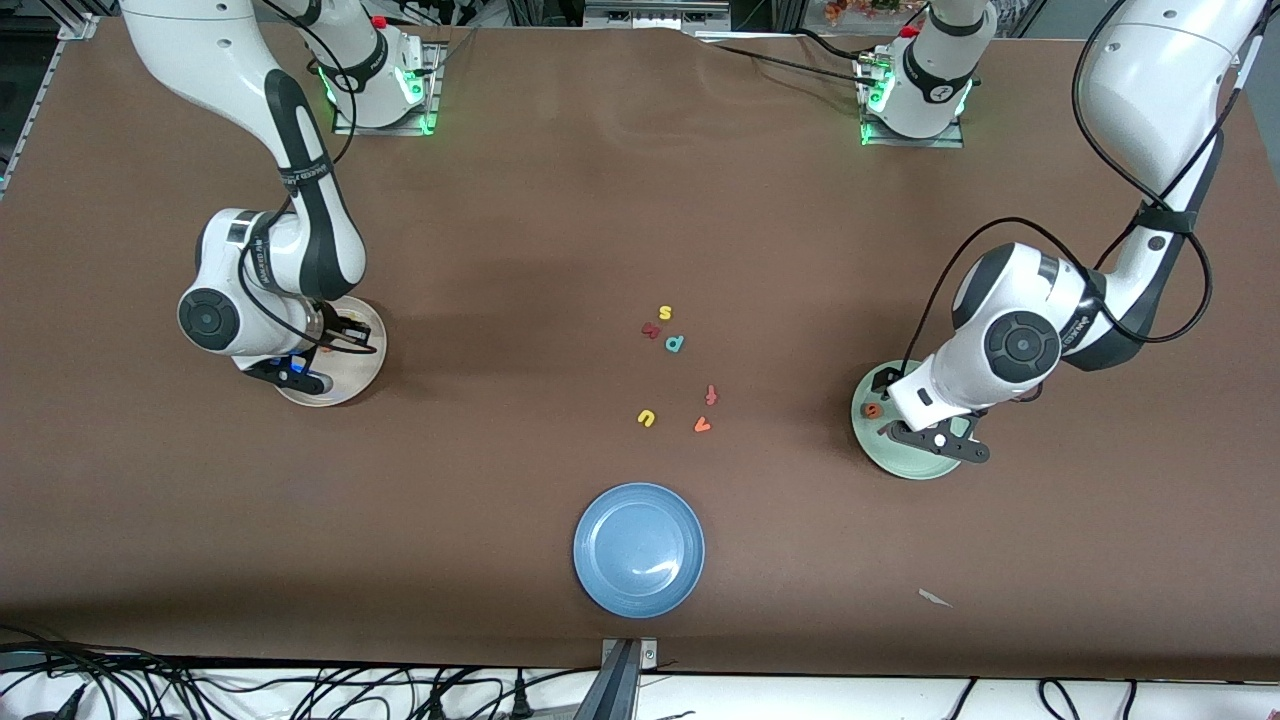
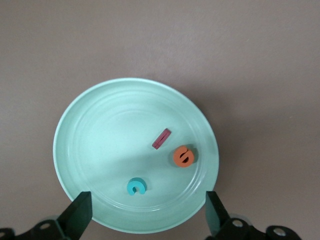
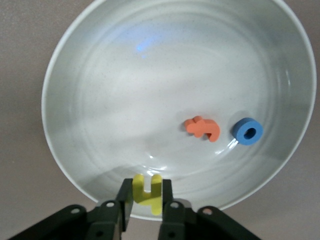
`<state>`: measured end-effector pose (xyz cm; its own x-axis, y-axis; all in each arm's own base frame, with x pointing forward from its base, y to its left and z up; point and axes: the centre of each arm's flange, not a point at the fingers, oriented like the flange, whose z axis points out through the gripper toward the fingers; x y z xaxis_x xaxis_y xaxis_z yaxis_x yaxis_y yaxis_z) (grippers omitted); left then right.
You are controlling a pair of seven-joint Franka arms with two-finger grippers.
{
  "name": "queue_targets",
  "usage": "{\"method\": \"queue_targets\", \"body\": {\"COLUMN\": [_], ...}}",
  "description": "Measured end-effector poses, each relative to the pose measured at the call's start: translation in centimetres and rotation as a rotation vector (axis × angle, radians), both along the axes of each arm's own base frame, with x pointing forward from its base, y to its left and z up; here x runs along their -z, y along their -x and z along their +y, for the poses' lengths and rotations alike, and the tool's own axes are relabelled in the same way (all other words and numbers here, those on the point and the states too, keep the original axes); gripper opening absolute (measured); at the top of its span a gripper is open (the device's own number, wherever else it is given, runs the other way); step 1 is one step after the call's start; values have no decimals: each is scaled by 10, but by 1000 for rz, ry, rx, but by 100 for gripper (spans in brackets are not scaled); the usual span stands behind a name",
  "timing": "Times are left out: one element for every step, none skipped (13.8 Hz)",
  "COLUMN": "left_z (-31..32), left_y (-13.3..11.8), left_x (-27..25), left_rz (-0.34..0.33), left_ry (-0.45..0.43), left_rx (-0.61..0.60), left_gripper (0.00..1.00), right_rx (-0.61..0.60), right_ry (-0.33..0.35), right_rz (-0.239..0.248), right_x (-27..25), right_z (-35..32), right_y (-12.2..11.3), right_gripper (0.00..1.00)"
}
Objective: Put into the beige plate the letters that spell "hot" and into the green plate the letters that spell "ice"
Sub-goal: 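Place the c on the green plate while the right gripper lifts the 4, then place the yellow 4 on the white plate with the right gripper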
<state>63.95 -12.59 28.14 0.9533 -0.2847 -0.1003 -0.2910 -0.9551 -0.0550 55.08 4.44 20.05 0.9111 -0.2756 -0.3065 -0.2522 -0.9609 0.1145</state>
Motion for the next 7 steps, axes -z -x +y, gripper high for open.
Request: {"method": "queue_targets", "body": {"left_z": [-7,-14,-18,-20,-24,-27,-31], "left_y": [0,0,1,2,3,3,4], "left_x": [-13,-29,-47,-66,-88,-111,-134], "left_rz": [-19,-36,-44,-48,-53,-51,-44], "left_ry": [3,-1,-14,-31,-42,-54,-60], "left_rx": [10,20,25,26,25,23,16], "left_gripper": [100,100,100,100,100,100,100], "right_rx": [-3,-3,-1,4,11,18,23], "right_ry": [-2,-5,-10,-20,-34,-48,-61], "right_rz": [-5,-16,-32,-41,-38,-31,-31], "right_x": [-2,-7,-17,-34,-57,-85,-116], "right_z": [0,0,-2,-4,-6,-10,-13], "right_y": [-1,-4,-9,-16,-24,-34,-43], "right_gripper": [43,52,63,75,84,96,100]}}
